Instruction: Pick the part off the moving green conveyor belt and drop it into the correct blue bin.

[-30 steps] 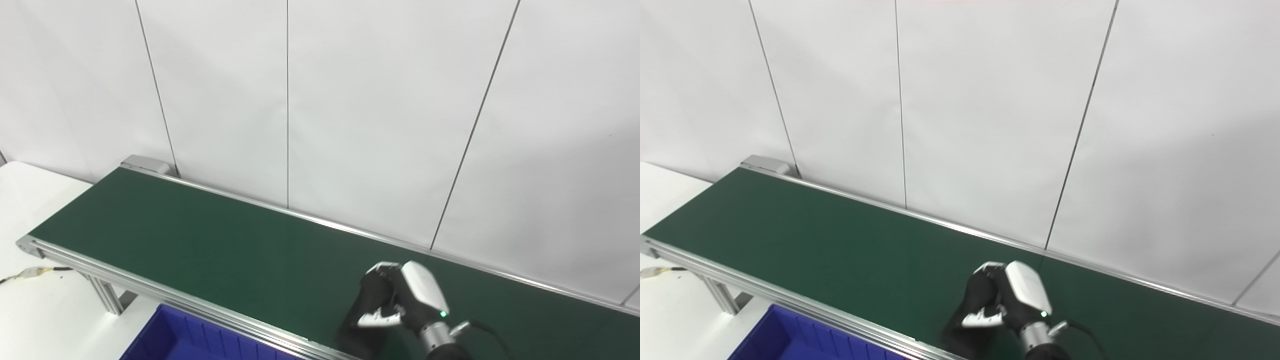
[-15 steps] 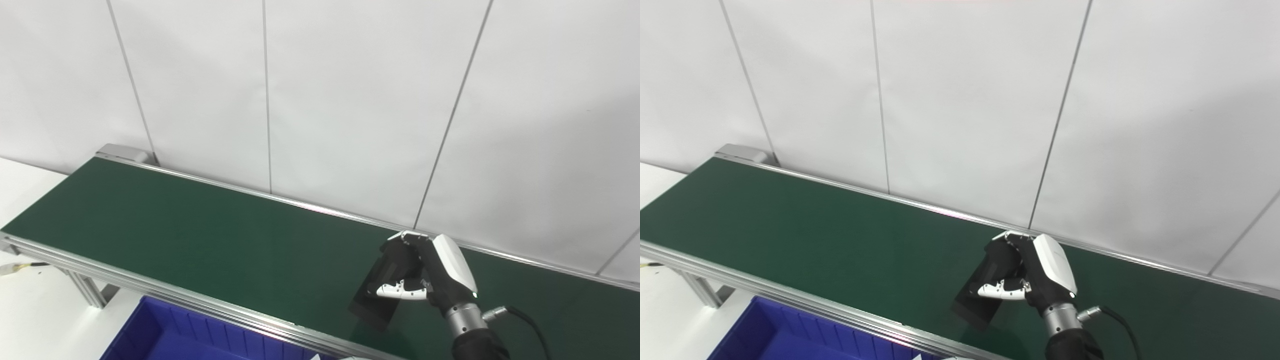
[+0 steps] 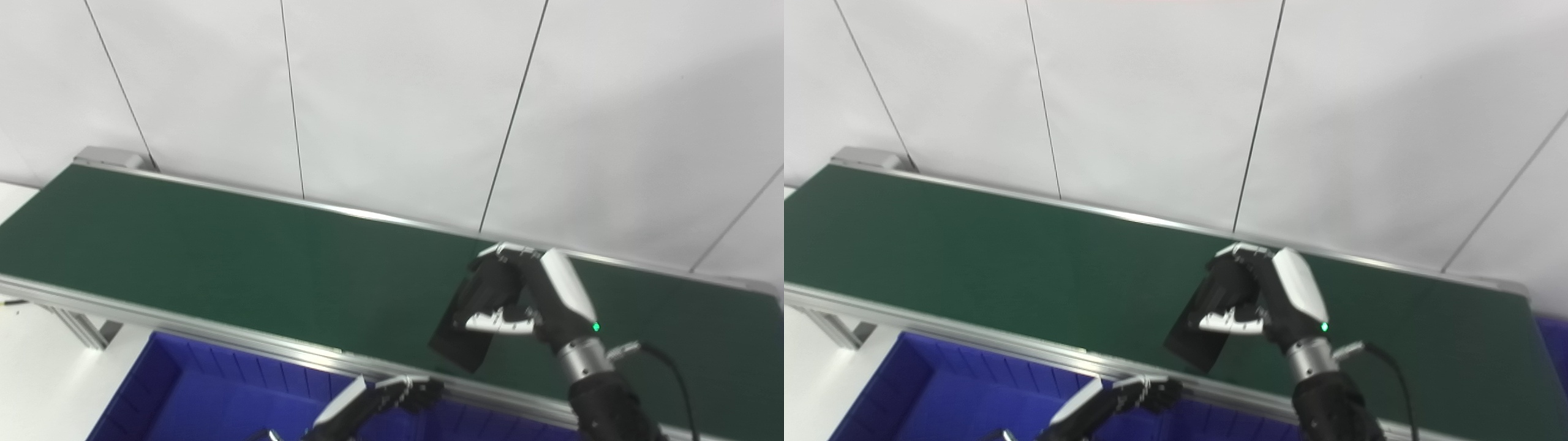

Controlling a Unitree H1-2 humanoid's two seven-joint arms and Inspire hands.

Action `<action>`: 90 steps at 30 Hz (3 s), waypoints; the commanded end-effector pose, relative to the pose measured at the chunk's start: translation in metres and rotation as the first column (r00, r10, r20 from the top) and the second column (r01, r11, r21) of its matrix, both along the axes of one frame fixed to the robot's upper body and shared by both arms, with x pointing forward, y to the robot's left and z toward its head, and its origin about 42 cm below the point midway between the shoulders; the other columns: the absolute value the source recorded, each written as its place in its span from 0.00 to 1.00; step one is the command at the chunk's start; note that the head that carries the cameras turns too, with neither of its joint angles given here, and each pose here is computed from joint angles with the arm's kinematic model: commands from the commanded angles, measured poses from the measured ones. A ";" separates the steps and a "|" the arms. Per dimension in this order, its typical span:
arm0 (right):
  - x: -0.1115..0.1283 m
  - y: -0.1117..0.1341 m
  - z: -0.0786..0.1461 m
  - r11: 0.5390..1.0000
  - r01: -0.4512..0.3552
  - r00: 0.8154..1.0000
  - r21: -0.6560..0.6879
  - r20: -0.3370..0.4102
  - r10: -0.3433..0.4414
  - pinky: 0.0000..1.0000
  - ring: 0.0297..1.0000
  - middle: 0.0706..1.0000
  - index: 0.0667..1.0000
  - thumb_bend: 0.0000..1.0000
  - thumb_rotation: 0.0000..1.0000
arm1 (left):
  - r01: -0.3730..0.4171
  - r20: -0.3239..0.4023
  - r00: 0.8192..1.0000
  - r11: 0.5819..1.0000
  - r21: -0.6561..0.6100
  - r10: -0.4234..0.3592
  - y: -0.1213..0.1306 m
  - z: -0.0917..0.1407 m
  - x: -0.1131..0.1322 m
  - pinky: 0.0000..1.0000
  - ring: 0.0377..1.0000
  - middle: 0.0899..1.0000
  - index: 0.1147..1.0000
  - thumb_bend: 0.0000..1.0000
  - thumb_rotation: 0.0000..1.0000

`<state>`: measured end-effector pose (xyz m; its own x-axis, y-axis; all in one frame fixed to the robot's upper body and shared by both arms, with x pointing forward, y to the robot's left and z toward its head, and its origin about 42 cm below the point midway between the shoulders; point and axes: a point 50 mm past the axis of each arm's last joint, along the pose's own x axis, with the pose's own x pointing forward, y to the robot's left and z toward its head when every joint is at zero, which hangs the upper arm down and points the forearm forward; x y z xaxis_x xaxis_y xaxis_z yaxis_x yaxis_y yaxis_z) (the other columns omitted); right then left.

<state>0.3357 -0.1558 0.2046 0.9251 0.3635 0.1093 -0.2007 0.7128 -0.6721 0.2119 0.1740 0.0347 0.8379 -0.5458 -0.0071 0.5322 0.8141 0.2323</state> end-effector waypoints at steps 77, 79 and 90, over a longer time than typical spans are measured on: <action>-0.053 -0.063 -0.098 0.558 -0.422 0.886 -0.714 -0.456 0.086 0.86 0.86 0.85 0.74 0.76 0.37 | -0.151 0.167 0.976 0.986 0.070 0.138 0.070 0.066 -0.020 0.63 0.69 0.74 0.76 0.87 0.15; -0.054 -0.060 -0.097 0.509 -0.437 0.882 -0.742 -0.464 0.080 0.92 0.88 0.87 0.78 0.80 0.43 | -0.150 0.166 0.977 0.986 0.069 0.137 0.070 0.066 -0.021 0.63 0.69 0.74 0.76 0.87 0.15; -0.064 -0.048 -0.078 0.486 -0.434 0.887 -0.758 -0.456 0.080 1.00 0.98 0.93 0.89 0.96 0.62 | -0.147 0.168 0.977 0.987 0.072 0.133 0.073 0.068 -0.022 0.63 0.69 0.73 0.76 0.87 0.15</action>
<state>0.2685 -0.2068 0.1099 0.6457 0.3312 -0.6880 -0.6339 -0.2699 -0.7248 0.1879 0.2436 0.0937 0.9059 -0.4202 0.0523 0.3744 0.8525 0.3649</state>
